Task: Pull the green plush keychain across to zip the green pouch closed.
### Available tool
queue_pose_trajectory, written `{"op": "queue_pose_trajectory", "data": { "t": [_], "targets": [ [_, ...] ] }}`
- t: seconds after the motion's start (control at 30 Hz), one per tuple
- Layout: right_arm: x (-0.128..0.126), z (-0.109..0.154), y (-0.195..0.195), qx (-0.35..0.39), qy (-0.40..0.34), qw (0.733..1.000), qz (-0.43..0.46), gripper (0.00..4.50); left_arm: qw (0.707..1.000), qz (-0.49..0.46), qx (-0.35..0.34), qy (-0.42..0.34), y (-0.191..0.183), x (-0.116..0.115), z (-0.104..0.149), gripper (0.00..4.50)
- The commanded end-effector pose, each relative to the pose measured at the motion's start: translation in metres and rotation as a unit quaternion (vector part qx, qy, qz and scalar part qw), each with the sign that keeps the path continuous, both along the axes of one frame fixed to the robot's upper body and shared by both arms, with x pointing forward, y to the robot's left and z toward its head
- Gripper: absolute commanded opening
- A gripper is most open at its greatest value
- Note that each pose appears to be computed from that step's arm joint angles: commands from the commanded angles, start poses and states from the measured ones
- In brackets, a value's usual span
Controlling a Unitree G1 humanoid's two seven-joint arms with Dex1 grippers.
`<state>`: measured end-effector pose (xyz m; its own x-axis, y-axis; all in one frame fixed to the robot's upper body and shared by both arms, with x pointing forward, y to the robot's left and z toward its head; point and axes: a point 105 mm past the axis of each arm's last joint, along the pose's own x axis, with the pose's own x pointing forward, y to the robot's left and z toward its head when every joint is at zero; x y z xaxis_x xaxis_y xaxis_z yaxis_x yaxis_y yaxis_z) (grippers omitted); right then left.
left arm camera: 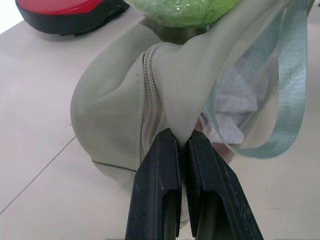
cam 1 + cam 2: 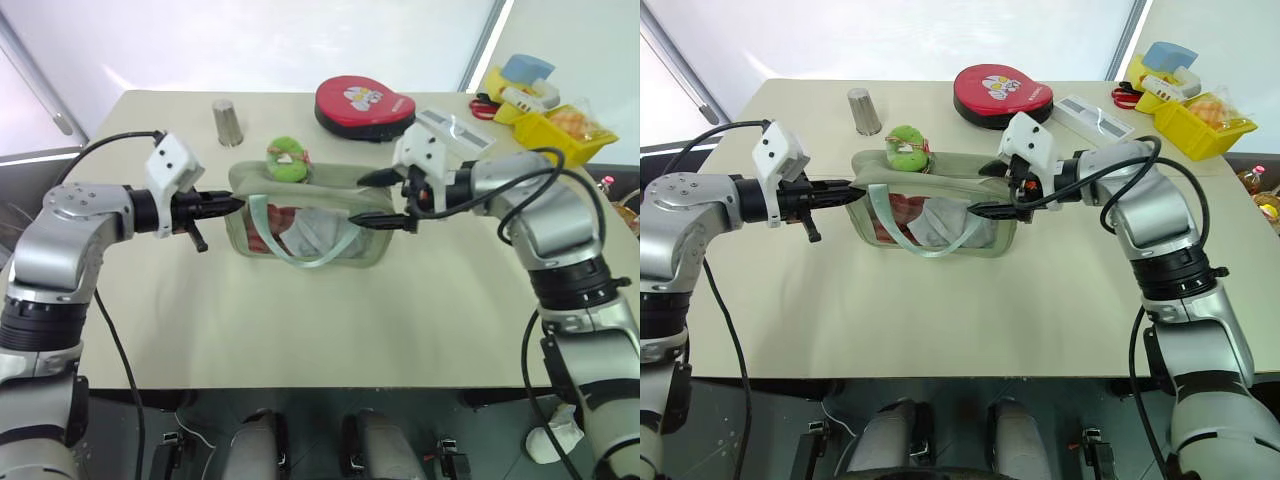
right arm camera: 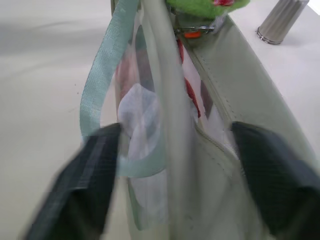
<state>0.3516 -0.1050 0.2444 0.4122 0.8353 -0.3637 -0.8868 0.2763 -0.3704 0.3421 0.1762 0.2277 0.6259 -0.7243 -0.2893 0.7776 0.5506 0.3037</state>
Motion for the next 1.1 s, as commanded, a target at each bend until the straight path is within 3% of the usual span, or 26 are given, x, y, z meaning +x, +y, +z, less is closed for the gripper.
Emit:
{"op": "queue_pose_trajectory", "data": {
  "t": [0.03, 0.13, 0.23, 0.43, 0.77, 0.93, 1.0, 1.03, 1.1],
  "targets": [
    [-0.009, 0.034, -0.008, 0.003, -0.02, 0.999, 0.027, 3.82, 1.0, -0.01, 0.005, -0.011, -0.003, -0.005, 0.006, 0.0],
    [-0.007, 0.067, 0.007, 0.072, -0.026, 0.996, 0.045, 3.82, 1.0, -0.01, 0.005, -0.011, -0.003, -0.005, 0.006, 0.0],
    [0.019, 0.087, 0.027, 0.155, -0.035, 0.987, 0.002, 3.82, 1.0, -0.007, 0.011, -0.018, -0.003, -0.003, 0.006, 0.0],
    [0.051, 0.066, 0.071, 0.147, -0.045, 0.988, -0.028, 3.82, 1.0, -0.007, 0.011, -0.02, -0.004, -0.004, 0.007, 0.0],
    [0.061, 0.047, 0.095, 0.128, -0.019, 0.992, -0.015, 3.82, 1.0, 0.002, 0.012, -0.021, 0.0, -0.007, 0.008, 0.0],
    [0.057, 0.047, 0.094, 0.133, -0.008, 0.991, 0.0, 1.46, 1.0, 0.009, 0.015, -0.024, 0.002, -0.005, 0.007, 0.0],
    [0.056, 0.046, 0.092, 0.133, -0.006, 0.991, 0.001, 0.31, 0.999, 0.011, 0.014, -0.027, 0.002, -0.004, 0.007, 0.0],
    [0.056, 0.047, 0.09, 0.135, -0.006, 0.991, 0.0, 0.05, 0.999, 0.01, 0.012, -0.028, 0.001, -0.003, 0.008, 0.0],
    [0.058, 0.052, 0.083, 0.142, -0.012, 0.99, -0.018, 0.05, 0.999, 0.01, 0.011, -0.029, 0.0, -0.002, 0.008, 0.0]
  ]
}}
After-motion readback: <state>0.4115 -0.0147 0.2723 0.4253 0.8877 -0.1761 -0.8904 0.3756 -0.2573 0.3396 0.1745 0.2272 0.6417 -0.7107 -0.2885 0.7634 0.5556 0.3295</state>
